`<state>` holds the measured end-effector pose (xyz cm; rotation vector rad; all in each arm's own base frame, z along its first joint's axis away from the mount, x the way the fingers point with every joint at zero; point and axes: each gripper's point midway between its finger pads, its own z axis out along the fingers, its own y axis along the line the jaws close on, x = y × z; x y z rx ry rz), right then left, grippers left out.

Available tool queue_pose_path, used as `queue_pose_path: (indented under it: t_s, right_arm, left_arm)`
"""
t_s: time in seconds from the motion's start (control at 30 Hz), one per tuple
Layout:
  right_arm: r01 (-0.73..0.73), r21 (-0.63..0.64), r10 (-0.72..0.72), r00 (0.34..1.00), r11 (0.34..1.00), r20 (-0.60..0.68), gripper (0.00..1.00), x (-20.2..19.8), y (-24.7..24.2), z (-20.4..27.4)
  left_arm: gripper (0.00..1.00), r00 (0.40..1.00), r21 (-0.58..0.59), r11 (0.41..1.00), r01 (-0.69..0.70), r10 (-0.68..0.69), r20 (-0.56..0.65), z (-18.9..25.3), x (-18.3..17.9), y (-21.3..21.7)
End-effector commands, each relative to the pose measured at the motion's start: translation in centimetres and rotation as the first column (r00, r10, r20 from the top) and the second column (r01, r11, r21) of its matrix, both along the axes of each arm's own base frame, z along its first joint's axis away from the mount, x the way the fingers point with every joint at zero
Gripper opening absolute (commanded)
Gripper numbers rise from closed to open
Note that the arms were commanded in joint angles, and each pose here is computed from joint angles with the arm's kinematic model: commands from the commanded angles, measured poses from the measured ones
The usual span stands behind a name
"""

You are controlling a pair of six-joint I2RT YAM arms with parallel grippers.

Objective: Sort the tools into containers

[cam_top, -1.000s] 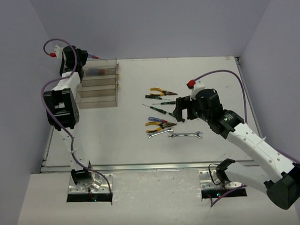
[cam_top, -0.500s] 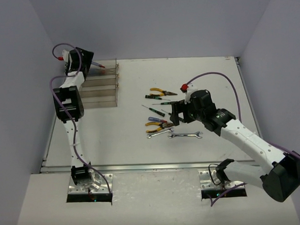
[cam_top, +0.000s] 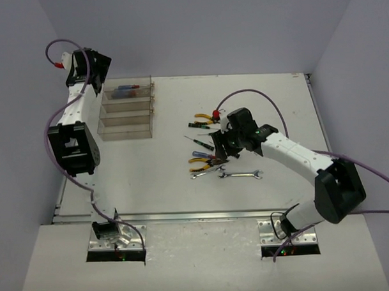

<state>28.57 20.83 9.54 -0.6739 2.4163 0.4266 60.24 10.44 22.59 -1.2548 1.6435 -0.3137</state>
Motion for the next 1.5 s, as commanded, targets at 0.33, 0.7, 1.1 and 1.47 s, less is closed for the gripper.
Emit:
queue_pose_path:
  t_s: [0.33, 0.7, 1.1, 1.47]
  right_arm:
    - [-0.309, -0.212, 0.311, 0.950, 0.927, -0.024, 0.39, 5.7, 6.2, -5.1]
    - [-0.301, -0.315, 0.287, 0.953, 0.900, -0.093, 0.28, 6.2, 5.1, -9.9]
    - [-0.278, -0.290, 0.285, 0.958, 0.916, -0.019, 0.00, 6.5, 5.6, -7.2]
    - [-0.442, 0.136, 0.390, 0.874, 0.887, 0.291, 0.00, 1.8, 10.5, 8.1]
  left_arm:
    - [1.00, 0.896, 0.081, 0.897, 0.435, -0.440, 0.066, 2.3, -19.5, -13.7]
    - [1.00, 0.854, 0.108, 0.850, 0.515, -0.520, 0.018, 0.7, -21.9, -15.7]
    - [1.00, 0.737, 0.057, 0.744, 0.666, -0.667, 0.108, -1.1, -22.5, -20.6]
    - [0.99, 0.256, 0.138, 0.395, 0.909, -0.785, 0.564, 3.3, -27.1, -31.8]
